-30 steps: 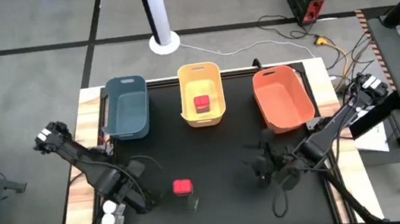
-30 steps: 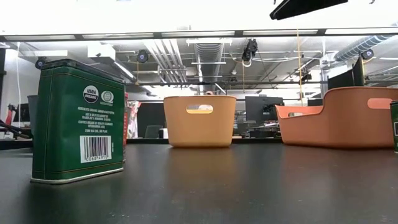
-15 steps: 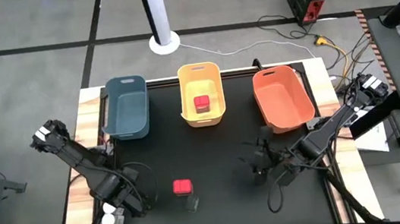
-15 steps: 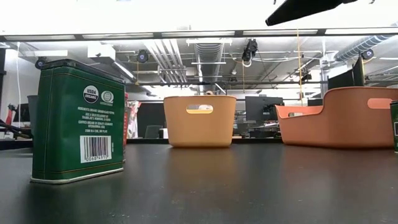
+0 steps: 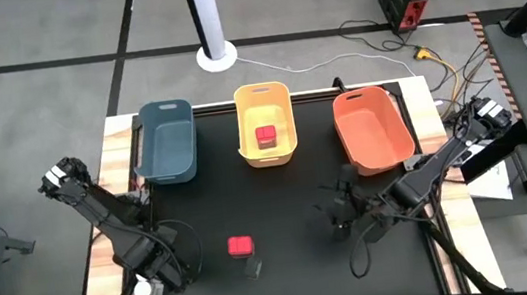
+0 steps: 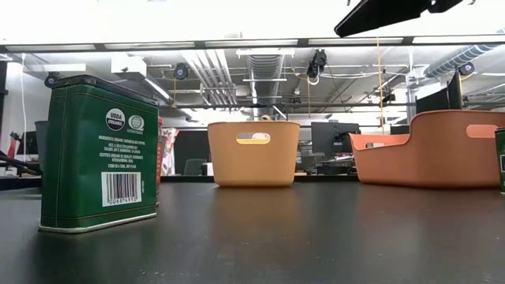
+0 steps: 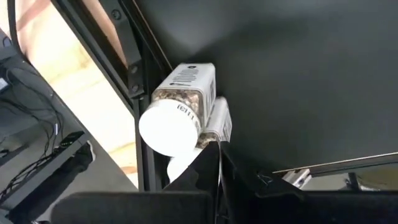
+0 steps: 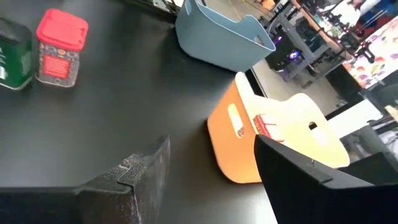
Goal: Sort spices by type
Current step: Put the top white seasoning bottle into the gray bin
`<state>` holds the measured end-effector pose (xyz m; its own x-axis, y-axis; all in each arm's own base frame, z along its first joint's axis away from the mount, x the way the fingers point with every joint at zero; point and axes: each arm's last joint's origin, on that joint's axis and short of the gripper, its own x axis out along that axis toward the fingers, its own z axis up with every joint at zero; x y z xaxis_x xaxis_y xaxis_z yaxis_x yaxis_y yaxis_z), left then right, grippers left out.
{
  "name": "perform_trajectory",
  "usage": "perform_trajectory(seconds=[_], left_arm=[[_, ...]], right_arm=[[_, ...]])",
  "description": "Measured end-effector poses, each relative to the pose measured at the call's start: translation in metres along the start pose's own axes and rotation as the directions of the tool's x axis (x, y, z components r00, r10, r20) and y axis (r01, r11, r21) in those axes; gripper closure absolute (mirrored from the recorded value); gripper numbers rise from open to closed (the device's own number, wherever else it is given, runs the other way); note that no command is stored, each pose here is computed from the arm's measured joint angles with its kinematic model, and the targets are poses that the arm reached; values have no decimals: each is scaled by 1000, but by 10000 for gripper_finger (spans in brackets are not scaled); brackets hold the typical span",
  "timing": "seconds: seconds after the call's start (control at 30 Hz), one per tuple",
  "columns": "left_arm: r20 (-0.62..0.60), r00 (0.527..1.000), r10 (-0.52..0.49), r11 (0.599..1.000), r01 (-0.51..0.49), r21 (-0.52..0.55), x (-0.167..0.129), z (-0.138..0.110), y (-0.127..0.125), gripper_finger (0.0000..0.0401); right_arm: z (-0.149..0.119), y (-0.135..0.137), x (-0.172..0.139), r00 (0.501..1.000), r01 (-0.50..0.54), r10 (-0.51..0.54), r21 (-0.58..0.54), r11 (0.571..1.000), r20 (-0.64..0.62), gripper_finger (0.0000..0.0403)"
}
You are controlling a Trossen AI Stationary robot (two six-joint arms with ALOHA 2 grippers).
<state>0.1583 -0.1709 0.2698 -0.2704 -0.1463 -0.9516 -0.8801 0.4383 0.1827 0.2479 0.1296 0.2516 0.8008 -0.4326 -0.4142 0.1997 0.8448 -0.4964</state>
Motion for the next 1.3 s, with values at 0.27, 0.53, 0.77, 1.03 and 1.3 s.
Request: perform_trajectory(seconds=[0.27, 0.53, 0.77, 1.03, 1.3], left_arm=[[-56, 996, -66, 997, 68, 38, -7, -3, 5, 401], [-51, 979, -196, 980, 197, 14, -5, 1, 30, 401], [-13, 973, -229, 973, 228, -28, 13, 3, 40, 401], [-80, 980, -181, 982, 176, -66, 12, 0, 38, 401], [-81, 992, -100, 992, 93, -83, 18, 0, 36, 401]], right_arm=[[-1, -20, 21, 996, 76, -77, -23, 997, -46, 179], [-3, -32, 33, 991, 112, -111, 1, 994, -79, 179], [-5, -30, 32, 991, 110, -106, 41, 993, -81, 179], [-9, -28, 34, 991, 113, -108, 64, 992, -78, 179], [-18, -25, 36, 990, 115, -109, 72, 991, -88, 179]])
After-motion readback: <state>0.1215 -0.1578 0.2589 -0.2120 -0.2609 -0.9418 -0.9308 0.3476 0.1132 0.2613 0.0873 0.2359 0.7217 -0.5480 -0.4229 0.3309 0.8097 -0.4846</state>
